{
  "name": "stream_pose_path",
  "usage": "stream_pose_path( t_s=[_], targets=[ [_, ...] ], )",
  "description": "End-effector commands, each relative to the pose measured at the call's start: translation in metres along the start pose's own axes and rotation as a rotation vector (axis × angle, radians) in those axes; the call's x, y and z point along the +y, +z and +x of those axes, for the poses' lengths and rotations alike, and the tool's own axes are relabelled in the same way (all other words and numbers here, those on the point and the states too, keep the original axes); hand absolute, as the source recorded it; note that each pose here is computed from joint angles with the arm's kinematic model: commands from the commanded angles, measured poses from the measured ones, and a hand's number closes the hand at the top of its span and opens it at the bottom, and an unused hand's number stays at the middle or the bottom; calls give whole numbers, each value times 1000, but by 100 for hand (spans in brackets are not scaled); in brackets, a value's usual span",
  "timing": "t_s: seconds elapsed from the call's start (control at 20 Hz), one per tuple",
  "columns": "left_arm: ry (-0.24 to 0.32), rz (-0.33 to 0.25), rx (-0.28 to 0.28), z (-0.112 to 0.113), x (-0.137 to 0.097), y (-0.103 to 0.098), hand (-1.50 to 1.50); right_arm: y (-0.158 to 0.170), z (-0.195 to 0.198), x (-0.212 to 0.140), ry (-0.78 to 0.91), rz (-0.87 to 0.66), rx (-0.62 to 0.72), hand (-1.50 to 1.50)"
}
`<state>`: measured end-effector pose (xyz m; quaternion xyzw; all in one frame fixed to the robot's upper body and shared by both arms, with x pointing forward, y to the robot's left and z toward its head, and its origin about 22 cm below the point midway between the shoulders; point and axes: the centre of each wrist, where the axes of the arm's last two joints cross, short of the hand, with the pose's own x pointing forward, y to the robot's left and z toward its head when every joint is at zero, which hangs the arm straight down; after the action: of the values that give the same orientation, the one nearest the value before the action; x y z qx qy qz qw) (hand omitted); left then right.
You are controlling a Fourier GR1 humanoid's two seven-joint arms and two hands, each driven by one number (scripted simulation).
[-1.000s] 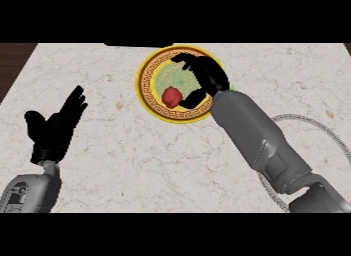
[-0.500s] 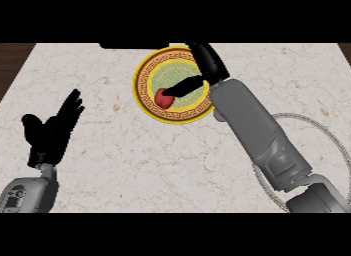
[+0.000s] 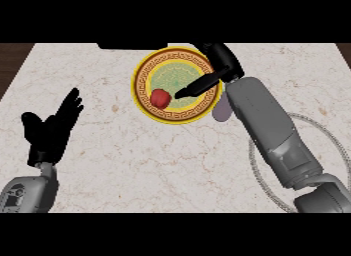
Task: Pick the bell pepper from the placemat and place it in the plate
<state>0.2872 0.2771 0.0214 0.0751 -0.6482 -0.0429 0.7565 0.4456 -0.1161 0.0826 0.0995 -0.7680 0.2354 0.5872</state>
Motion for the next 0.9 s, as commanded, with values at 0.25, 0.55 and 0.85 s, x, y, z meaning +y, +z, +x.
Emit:
stream_pose_path(
  t_s=[0.25,0.55,0.85],
  targets=[
    [-10,-7,-11,-6,5,-9,0,13,-14,-30,-8,2,-49,-150],
    [-11,-14,-9,-1,-14,-11,0,18,-10,-61,5,-34,-13,-150],
    [18,-8,-1,12,-17,-2,0,39,-25,-82,50,-56,-25,-150]
  ],
)
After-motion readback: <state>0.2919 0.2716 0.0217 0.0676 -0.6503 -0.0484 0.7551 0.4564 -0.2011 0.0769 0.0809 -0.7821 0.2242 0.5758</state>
